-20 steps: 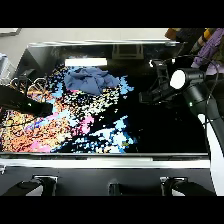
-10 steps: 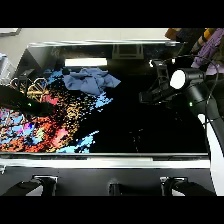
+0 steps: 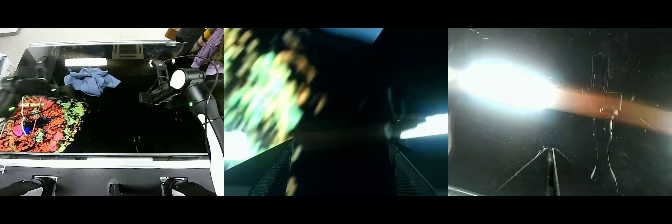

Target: Fold the clothes and pants, and hang the long-sleeved shirts on hangers.

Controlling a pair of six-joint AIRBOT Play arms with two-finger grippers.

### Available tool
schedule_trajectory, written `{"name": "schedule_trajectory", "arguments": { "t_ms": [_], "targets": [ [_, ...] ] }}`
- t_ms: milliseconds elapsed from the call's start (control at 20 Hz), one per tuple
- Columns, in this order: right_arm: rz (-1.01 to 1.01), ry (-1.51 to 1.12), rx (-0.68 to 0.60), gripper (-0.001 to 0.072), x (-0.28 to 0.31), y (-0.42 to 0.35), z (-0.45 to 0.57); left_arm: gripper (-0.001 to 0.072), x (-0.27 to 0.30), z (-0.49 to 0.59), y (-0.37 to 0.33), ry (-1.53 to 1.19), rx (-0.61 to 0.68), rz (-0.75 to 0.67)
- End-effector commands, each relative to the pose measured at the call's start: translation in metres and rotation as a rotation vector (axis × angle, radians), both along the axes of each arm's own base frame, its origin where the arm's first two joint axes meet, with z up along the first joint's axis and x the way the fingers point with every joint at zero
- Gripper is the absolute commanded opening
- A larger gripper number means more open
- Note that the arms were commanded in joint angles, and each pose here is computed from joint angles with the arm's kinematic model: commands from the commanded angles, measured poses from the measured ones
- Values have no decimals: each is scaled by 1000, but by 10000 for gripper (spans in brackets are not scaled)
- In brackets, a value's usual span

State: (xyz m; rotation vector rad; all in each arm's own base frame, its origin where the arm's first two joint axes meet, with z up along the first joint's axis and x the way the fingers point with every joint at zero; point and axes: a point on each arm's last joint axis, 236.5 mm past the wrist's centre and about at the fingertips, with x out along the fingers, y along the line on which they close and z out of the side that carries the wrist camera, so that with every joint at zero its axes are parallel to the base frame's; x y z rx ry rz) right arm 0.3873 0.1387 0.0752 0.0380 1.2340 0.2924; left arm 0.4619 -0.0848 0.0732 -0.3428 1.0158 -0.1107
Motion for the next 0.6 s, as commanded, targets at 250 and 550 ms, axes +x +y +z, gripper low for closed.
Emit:
{"name": "schedule_trajectory", "arguments": {
  "t_ms": [250, 550],
  "targets": [
    [2, 9, -3, 32, -2, 0, 0, 720, 132, -118, -49, -17, 35, 33],
    [-49, 22, 15, 33, -2, 0, 0, 720, 159, -156, -23, -12, 155, 84]
  ]
}}
